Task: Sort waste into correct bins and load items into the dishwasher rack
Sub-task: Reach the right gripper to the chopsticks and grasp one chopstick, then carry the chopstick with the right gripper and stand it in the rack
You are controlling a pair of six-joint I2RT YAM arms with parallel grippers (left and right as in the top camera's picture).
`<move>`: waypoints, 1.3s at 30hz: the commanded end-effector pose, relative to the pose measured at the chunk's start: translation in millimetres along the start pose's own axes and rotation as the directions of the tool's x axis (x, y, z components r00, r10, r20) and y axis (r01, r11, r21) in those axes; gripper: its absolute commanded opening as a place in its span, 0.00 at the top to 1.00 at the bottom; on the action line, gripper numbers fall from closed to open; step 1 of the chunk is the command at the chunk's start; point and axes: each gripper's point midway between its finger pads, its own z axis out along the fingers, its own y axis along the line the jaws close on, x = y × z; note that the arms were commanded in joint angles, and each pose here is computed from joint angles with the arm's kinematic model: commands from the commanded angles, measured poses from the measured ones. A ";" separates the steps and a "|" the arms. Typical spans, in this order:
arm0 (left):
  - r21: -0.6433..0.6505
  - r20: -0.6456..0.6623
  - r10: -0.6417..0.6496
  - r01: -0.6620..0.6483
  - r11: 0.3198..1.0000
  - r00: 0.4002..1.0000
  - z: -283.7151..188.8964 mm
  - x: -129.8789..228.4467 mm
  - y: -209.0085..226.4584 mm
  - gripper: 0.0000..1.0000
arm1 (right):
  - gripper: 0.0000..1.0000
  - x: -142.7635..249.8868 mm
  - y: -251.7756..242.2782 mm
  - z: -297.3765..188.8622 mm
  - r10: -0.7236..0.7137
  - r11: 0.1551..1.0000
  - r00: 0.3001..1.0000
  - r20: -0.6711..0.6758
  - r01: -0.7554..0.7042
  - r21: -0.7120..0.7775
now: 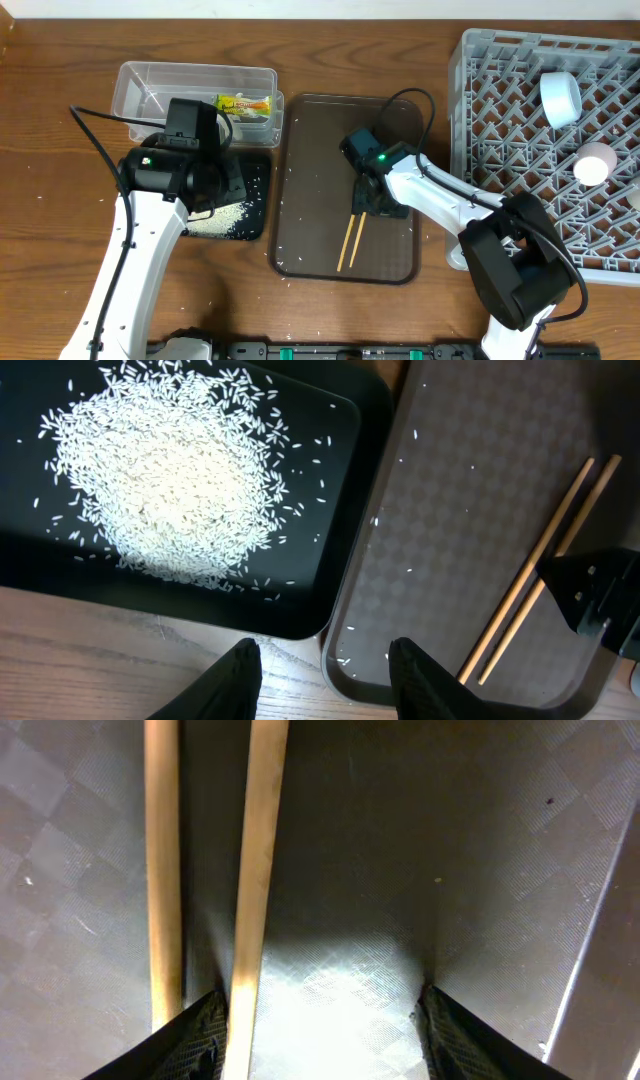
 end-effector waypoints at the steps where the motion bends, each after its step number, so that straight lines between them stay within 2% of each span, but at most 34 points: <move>1: -0.015 -0.009 -0.006 0.006 1.000 1.000 2.7 1.4 3.8 0.55 | 0.52 8.1 -6.6 6.5 0.005 0.999 1.000 -0.017 -0.005 0.043; 5: -0.015 -0.009 -0.006 0.006 1.000 1.000 2.7 1.4 3.8 0.55 | 0.78 15.7 -12.9 11.9 0.005 0.998 0.999 -0.036 -0.003 0.060; 10: -0.015 -0.009 -0.006 0.006 1.000 1.000 2.7 1.4 3.8 0.55 | 0.87 21.5 -18.4 16.3 0.005 0.997 0.999 -0.050 -0.002 0.073; 15: -0.015 -0.009 -0.006 0.006 1.000 1.000 2.7 1.4 3.8 0.55 | 0.98 11.1 -21.4 15.2 0.031 0.998 0.999 -0.033 -0.029 0.064; 19: -0.015 -0.009 -0.006 0.006 1.000 1.000 2.7 1.4 3.8 0.55 | 0.99 -14.2 -26.7 1.6 -0.001 1.000 1.000 0.000 0.001 0.025; 24: -0.015 -0.009 -0.006 0.006 1.000 1.000 2.7 1.4 3.8 0.55 | 0.99 -56.8 -26.8 -45.4 -0.131 0.984 0.989 0.073 0.139 -0.108; 32: -0.015 -0.008 -0.006 0.006 1.000 1.000 2.7 1.3 3.8 0.55 | 0.99 -119.9 -83.2 -141.1 -0.100 0.983 0.949 0.299 0.141 -0.119; 35: -0.015 -0.009 -0.006 0.006 1.000 1.000 2.7 1.3 3.8 0.55 | 0.99 -129.3 -112.8 -149.3 -0.064 0.989 0.944 0.323 0.102 -0.104; 39: -0.014 -0.008 -0.006 0.006 1.000 1.000 2.7 1.2 3.7 0.55 | 0.99 -124.5 -145.2 -136.2 -0.055 0.995 0.963 0.263 0.076 -0.070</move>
